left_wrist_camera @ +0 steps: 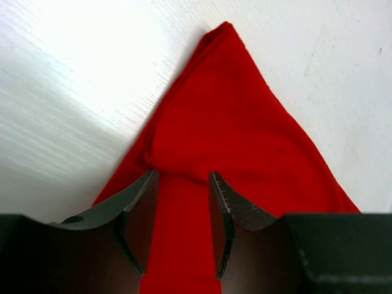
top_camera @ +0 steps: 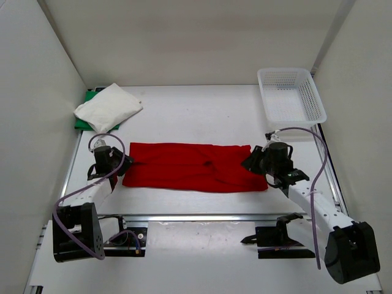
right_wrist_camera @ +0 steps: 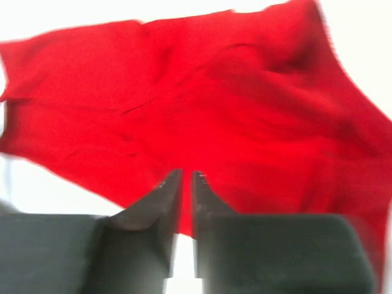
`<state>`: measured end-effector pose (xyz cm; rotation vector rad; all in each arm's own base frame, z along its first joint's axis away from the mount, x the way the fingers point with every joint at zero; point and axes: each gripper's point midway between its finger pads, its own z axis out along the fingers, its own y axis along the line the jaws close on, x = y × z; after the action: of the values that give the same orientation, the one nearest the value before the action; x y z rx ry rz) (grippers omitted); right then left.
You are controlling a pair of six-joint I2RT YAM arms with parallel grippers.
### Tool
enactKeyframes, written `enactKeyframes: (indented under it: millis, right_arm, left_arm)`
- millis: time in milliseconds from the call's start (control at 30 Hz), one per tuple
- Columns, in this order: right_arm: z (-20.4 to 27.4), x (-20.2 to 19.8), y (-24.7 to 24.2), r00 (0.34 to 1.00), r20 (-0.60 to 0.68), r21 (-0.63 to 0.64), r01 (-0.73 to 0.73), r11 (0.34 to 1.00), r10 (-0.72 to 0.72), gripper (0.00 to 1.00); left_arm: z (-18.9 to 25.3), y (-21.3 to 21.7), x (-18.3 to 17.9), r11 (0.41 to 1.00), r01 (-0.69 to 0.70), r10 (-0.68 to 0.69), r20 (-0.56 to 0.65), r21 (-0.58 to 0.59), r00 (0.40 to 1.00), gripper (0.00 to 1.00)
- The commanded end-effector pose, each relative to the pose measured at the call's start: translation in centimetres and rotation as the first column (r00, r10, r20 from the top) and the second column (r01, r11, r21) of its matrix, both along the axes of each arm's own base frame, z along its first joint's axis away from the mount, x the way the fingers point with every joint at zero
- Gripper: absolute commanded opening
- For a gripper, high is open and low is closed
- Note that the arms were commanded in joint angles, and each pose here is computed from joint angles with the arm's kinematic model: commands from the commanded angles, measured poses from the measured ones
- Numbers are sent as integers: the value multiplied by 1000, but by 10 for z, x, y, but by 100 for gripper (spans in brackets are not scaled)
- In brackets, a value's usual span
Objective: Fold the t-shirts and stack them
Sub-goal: Fold the other side of the tshirt into a rectangle
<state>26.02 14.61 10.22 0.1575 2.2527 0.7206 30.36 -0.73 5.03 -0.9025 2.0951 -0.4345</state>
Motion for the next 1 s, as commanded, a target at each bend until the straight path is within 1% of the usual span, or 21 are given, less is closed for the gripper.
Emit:
enactKeyframes:
  millis: [0, 33, 67, 100, 167, 200, 233, 300, 367, 433, 500, 533, 567, 600, 633, 667, 700, 733, 800, 867, 967]
  right_arm:
    - [4, 11, -20, 997, 47, -2, 60, 998, -60, 23]
    - [2, 17, -34, 993, 52, -4, 110, 994, -110, 27]
    - [2, 24, -47, 986, 56, -1, 154, 988, -154, 34]
    - [1, 27, -50, 985, 49, 8, 166, 986, -166, 38]
    - [0, 37, -66, 974, 45, 16, 222, 975, -222, 41]
    - [-1, 39, -67, 974, 35, 25, 222, 975, -223, 42]
    - [-2, 42, -72, 970, 36, 19, 241, 970, -241, 42]
    - [-3, 51, -80, 957, 60, 4, 285, 959, -285, 44]
    - [-15, 56, -85, 952, 33, -8, 305, 952, -305, 45]
    - [-20, 55, -71, 971, -2, 64, 240, 969, -241, 45]
    - [-24, 59, -70, 971, -29, 111, 241, 964, -239, 44]
    - [-24, 61, -66, 974, -20, 132, 225, 965, -225, 42]
    - [-25, 60, -62, 975, -33, 166, 222, 961, -219, 40]
    - [-27, 61, -64, 975, -43, 171, 222, 960, -218, 36]
    - [-26, 62, -61, 978, -46, 190, 209, 959, -204, 21]
    - [-23, 63, -60, 980, -38, 210, 201, 957, -197, 12]
    - [-19, 66, -61, 978, -35, 222, 209, 952, -207, 9]
    - [-17, 68, -63, 976, -29, 226, 215, 950, -214, 0]
    - [-19, 67, -69, 967, -23, 182, 252, 951, -252, 0]
    - [-21, 66, -80, 952, -26, 144, 305, 941, -304, 0]
    - [-30, 57, -94, 927, -44, 118, 375, 920, -372, 0]
  left_arm:
    - [17, 2, 11, 1000, -13, 13, 41, -13, 999, 49]
    - [16, 4, 9, 1000, -26, 26, 37, -4, 999, 50]
    - [14, 5, 6, 999, -37, 37, 36, 5, 999, 53]
    - [14, 6, 5, 999, -40, 40, 39, 6, 998, 55]
    - [2, 4, -2, 999, -43, 43, 13, -3, 999, 57]
    - [-3, 3, -3, 999, -40, 40, 0, -5, 999, 57]
    - [-1, 5, 0, 999, -42, 42, 7, -3, 999, 57]
    - [-10, 6, 3, 999, -40, 40, -27, 2, 999, 54]
    - [-9, 3, 11, 999, -28, 28, -28, -18, 999, 52]
    - [-11, 4, 16, 1000, -21, 21, -39, -13, 999, 47]
    - [-10, 5, 25, 999, -24, 23, -37, -25, 999, 42]
    - [-10, 4, 26, 999, -24, 22, -38, -34, 999, 39]
    - [-10, 2, 28, 999, -23, 21, -40, -38, 999, 35]
    - [-8, 3, 33, 999, -29, 27, -29, -44, 999, 29]
    - [-9, 2, 33, 999, -23, 21, -32, -46, 999, 22]
    - [-8, 2, 34, 998, -28, 26, -28, -49, 999, 18]
    - [-7, 6, 35, 998, -39, 38, -26, -48, 999, 11]
    - [-8, 12, 35, 998, -60, 59, -29, -36, 998, 6]
    - [-4, 22, 36, 996, -82, 81, -26, -25, 996, 0]
    - [-9, 31, 31, 994, -108, 107, -42, -17, 993, 0]
    - [-14, 40, 25, 986, -156, 154, -47, -60, 987, 0]
